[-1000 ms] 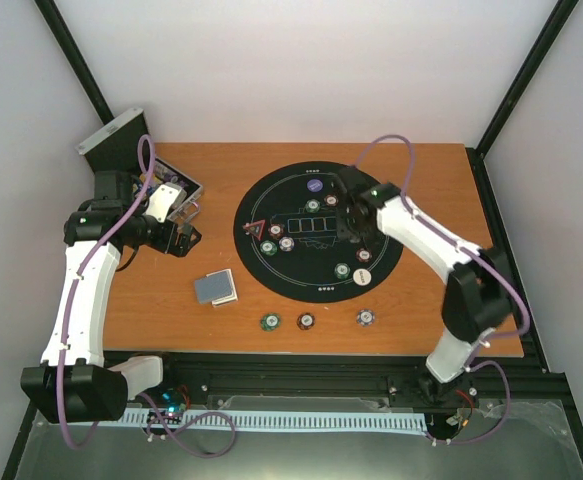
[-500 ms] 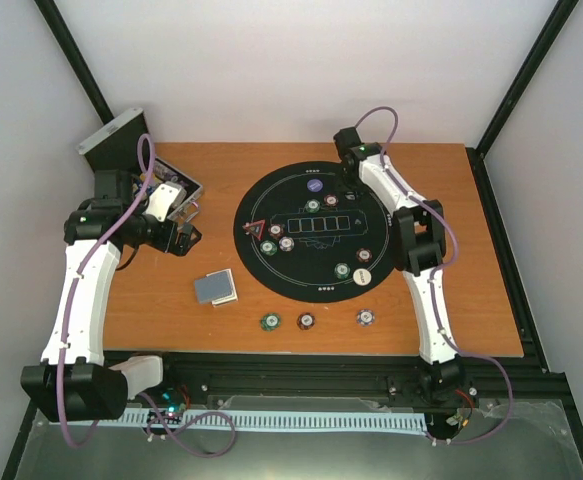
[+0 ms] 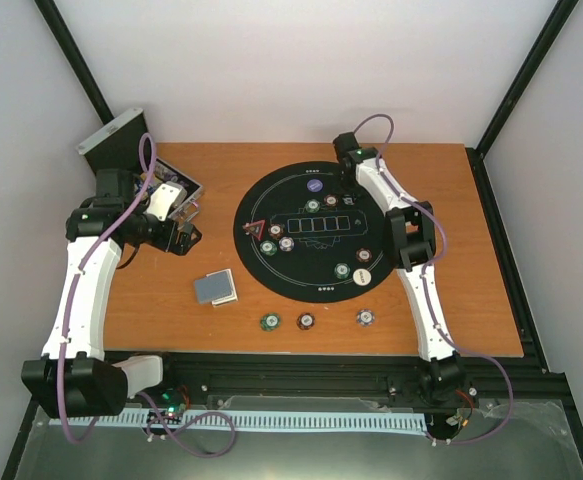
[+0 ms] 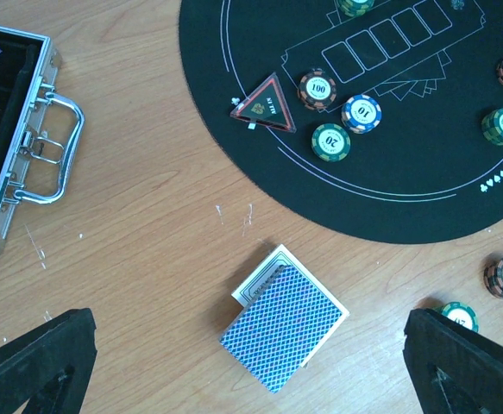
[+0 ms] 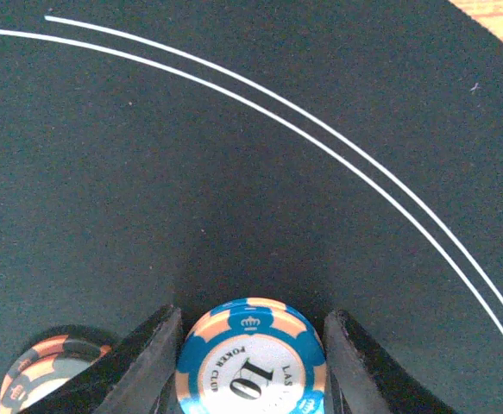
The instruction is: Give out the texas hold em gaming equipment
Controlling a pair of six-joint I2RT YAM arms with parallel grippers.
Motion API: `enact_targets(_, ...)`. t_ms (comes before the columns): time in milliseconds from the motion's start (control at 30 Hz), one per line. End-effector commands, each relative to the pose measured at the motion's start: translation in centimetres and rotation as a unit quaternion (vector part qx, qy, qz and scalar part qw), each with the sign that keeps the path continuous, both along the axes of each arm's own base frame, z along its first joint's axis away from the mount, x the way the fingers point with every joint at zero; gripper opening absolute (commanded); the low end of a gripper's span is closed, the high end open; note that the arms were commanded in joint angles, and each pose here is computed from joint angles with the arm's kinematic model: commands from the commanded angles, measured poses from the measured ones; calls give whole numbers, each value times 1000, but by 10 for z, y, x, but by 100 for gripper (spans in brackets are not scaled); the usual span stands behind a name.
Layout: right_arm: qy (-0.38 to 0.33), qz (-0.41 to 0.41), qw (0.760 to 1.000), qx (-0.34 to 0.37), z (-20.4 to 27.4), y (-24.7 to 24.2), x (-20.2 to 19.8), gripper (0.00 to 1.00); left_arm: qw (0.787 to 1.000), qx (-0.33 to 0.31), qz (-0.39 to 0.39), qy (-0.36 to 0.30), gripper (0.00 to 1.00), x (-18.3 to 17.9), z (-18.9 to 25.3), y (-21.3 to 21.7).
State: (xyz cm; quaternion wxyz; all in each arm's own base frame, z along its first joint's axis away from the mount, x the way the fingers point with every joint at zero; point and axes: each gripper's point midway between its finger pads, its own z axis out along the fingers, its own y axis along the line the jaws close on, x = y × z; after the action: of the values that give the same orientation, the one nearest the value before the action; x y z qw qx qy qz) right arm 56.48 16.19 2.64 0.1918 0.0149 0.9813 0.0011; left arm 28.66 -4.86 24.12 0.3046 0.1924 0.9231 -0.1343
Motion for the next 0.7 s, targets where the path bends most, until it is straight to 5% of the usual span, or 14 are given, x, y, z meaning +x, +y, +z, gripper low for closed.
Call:
enact_targets(0, 4, -11, 1000, 13, -6, -3, 5, 44, 1000, 0, 4, -14, 100, 7, 7, 2)
enact_targets(400, -35, -12, 999, -11, 72, -21, -3, 59, 1000, 1, 1, -15, 100, 3, 8, 2)
enact_targets(667, -36, -3, 999, 0, 115, -21, -66, 65, 1000, 3, 4, -14, 100, 0, 5, 2)
